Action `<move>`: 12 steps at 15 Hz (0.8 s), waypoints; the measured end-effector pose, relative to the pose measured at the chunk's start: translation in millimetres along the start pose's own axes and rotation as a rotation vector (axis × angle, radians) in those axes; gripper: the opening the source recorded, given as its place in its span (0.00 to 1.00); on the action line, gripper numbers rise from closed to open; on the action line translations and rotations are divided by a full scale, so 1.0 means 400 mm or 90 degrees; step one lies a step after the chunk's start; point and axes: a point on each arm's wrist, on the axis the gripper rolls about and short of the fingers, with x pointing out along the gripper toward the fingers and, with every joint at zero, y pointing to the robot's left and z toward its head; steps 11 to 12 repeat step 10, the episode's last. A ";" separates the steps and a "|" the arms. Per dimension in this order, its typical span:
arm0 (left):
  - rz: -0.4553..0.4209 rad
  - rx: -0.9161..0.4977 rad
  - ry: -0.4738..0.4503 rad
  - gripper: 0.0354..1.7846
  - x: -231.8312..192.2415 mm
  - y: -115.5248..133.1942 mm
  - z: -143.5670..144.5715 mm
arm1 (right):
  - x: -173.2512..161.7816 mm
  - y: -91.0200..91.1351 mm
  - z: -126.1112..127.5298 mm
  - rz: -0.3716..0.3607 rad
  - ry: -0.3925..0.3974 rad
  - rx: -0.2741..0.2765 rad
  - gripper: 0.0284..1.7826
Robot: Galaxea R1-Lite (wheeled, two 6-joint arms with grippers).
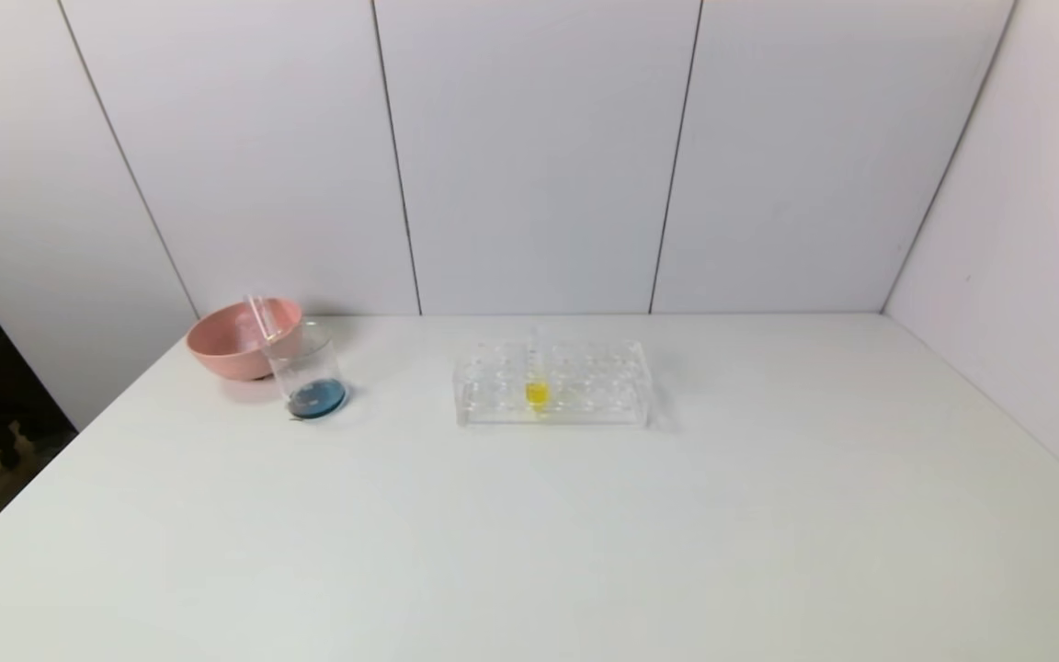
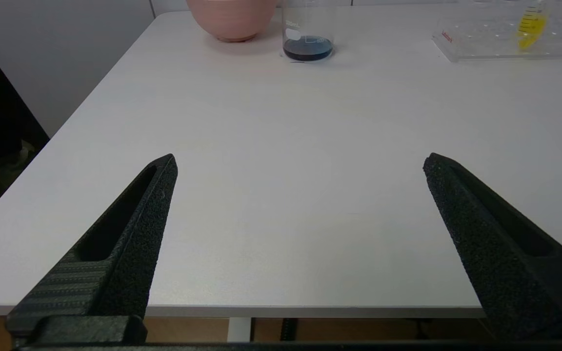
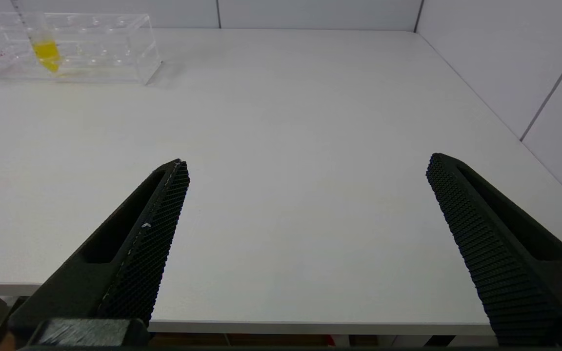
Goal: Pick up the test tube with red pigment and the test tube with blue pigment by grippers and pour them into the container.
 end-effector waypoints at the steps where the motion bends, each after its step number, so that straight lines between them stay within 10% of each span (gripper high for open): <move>1: 0.000 0.000 0.000 0.99 0.000 0.000 0.000 | 0.000 0.000 0.000 0.000 0.000 0.000 1.00; 12: 0.000 0.000 0.000 0.99 0.000 0.000 0.000 | 0.000 0.000 0.000 0.000 0.000 -0.001 1.00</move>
